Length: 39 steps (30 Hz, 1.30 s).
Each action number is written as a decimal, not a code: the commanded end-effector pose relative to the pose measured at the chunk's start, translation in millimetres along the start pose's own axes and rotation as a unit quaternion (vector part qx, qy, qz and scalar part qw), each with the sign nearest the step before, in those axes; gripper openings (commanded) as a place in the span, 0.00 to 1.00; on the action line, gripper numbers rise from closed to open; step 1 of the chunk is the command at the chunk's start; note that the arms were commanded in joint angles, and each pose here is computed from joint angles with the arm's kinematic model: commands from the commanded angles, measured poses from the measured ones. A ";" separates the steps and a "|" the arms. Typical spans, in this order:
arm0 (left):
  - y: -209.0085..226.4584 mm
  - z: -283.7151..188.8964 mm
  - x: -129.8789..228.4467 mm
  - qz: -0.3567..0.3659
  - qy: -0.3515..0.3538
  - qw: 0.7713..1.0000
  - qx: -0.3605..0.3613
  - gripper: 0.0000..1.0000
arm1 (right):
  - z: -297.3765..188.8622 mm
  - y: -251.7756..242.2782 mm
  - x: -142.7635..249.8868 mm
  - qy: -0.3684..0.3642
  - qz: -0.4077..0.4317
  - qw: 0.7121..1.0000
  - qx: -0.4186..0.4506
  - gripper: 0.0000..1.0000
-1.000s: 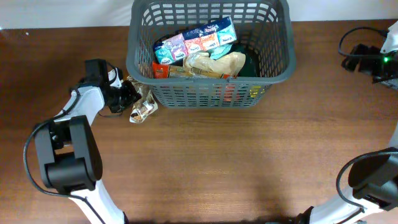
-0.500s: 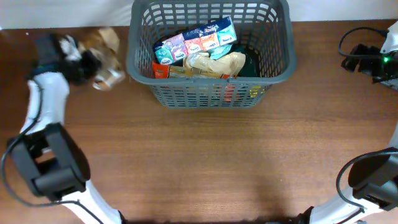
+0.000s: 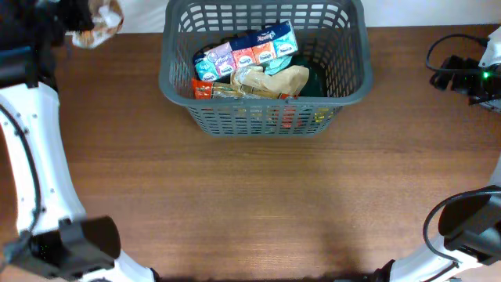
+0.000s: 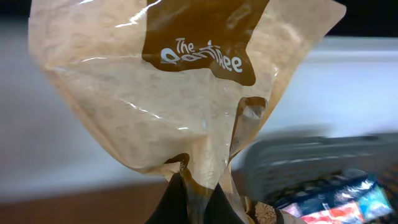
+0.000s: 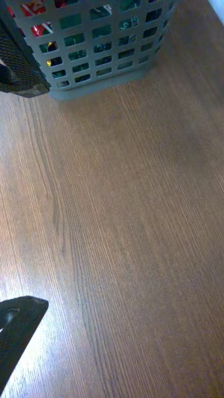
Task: Pack container
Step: 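Lower the brown pouch into the basket and open the left gripper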
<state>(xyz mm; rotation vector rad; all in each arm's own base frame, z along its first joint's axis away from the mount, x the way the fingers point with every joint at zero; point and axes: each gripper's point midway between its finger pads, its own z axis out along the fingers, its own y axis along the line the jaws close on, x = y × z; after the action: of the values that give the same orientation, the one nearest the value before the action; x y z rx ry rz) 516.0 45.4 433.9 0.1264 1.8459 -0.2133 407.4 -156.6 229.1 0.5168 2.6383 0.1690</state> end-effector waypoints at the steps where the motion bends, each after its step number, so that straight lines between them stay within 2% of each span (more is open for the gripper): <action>1: -72.0 -31.5 -44.3 0.179 -0.059 0.981 0.048 0.02 | -5.5 2.7 -0.4 -0.006 0.002 1.000 -0.003 0.99; 5: -125.6 -20.5 -19.5 0.271 -0.024 0.958 0.089 0.02 | -5.5 2.7 -0.4 -0.006 0.002 1.000 -0.003 0.99; 9: -163.3 8.3 40.3 0.361 0.061 0.921 0.132 0.02 | -5.5 2.7 -0.4 -0.006 0.002 1.000 -0.003 0.99; 13: -182.8 43.9 102.7 0.433 0.142 0.876 0.158 0.02 | -5.5 2.7 -0.4 -0.006 0.002 1.000 -0.003 0.99; 18: -194.9 87.5 169.8 0.457 0.212 0.844 0.182 0.01 | -5.5 2.7 -0.4 -0.006 0.002 1.000 -0.003 0.99; 21: -200.7 104.1 202.6 0.455 0.241 0.834 0.200 0.02 | -5.5 2.7 -0.4 -0.006 0.002 1.000 -0.003 0.99; 22: -203.4 106.6 211.6 0.454 0.250 0.830 0.206 0.20 | -5.5 2.7 -0.4 -0.006 0.002 1.000 -0.003 0.99; 23: -206.0 106.3 218.3 0.447 0.260 0.830 0.208 0.63 | -5.5 2.7 -0.4 -0.006 0.002 1.000 -0.003 0.99; 24: -207.3 105.9 218.6 0.433 0.267 0.838 0.198 0.99 | -5.5 2.7 -0.4 -0.006 0.002 1.000 -0.003 0.99; 28: -201.8 97.7 171.9 0.368 0.247 0.888 0.121 0.99 | -5.5 2.7 -0.4 -0.006 0.002 1.000 -0.003 0.99; 33: -181.9 52.8 63.0 0.277 0.154 0.948 0.022 0.99 | -5.5 2.7 -0.5 -0.007 0.002 1.000 -0.003 0.99; 35: -167.2 19.1 13.5 0.239 0.103 0.965 -0.025 0.99 | -5.5 2.7 -0.4 -0.006 0.002 1.000 -0.003 0.99; 39: -126.3 -45.4 -46.0 0.190 0.040 0.975 -0.109 0.99 | -5.5 2.7 -0.4 -0.006 0.002 1.000 -0.003 0.99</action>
<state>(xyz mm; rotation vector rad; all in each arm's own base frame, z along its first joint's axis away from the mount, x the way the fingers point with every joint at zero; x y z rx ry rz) 505.1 -125.6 415.4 0.6561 1.9792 0.2058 407.4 -156.6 229.1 0.5177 2.6381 0.1697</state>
